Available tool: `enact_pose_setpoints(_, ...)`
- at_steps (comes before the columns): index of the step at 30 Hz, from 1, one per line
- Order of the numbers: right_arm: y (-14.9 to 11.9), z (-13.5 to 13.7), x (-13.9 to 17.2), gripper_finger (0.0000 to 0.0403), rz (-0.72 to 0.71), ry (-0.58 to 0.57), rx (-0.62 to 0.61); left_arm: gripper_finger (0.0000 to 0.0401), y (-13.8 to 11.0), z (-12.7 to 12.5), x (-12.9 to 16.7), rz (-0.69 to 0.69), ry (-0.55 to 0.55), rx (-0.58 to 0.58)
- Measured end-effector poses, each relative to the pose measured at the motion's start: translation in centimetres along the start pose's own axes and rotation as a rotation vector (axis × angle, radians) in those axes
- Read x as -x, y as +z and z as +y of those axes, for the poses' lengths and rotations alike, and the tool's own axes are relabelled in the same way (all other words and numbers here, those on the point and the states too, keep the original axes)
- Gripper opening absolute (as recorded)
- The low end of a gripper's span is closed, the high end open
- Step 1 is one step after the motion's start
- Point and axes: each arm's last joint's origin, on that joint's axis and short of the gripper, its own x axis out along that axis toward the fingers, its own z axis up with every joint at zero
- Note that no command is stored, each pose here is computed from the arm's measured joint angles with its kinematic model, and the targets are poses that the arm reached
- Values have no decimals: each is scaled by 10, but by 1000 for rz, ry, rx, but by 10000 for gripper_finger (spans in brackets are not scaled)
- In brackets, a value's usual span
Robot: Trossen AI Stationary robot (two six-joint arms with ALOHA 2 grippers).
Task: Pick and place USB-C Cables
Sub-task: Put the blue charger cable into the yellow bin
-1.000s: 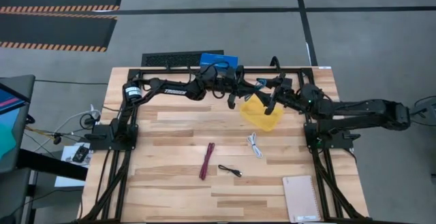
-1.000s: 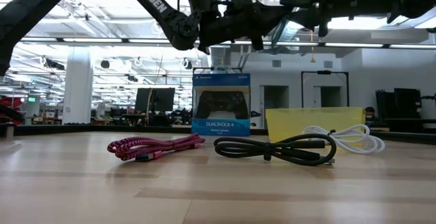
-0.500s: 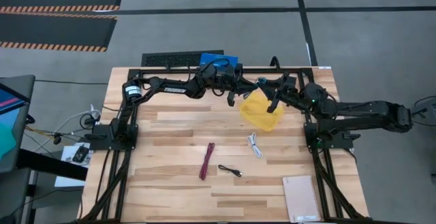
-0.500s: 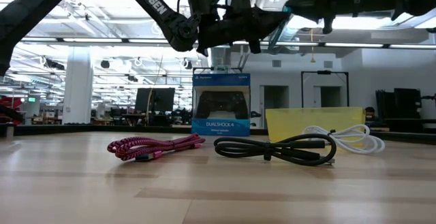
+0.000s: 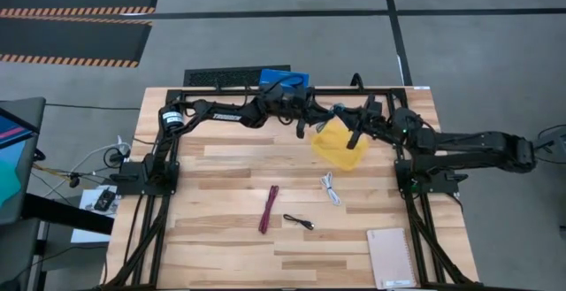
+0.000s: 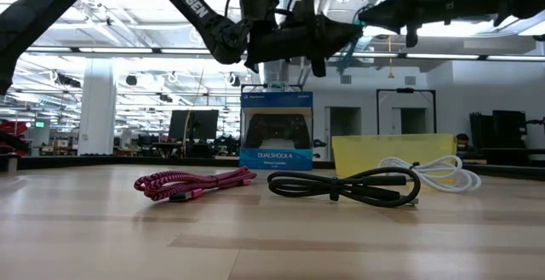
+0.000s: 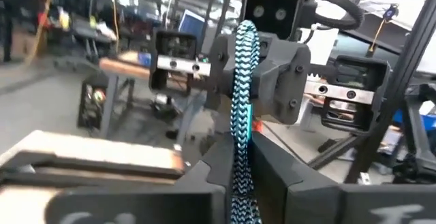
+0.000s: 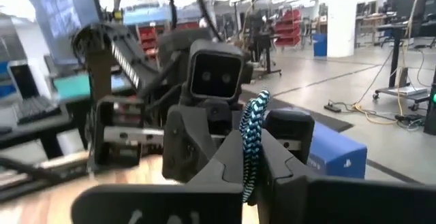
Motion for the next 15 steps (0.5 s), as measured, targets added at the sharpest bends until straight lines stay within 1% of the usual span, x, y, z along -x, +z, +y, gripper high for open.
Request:
enact_pose_setpoints(2, 5, 1, 0, 14, 51, -2, 28, 58, -2, 0, 0, 31, -21, 42)
enact_pose_setpoints(5, 21, 2, -1, 14, 149, -10, 93, 102, -6, 0, 1, 81, -66, 93)
enact_pose_setpoints(9, 44, 4, -3, 14, 303, -31, 194, 155, -10, -4, 1, 160, -194, 167)
enact_pose_setpoints(12, 60, 5, -2, 14, 397, -57, 260, 182, -11, -7, 2, 218, -299, 242)
enact_pose_setpoints(15, 70, 4, 3, 14, 492, -106, 314, 195, -12, -9, 3, 278, -377, 322)
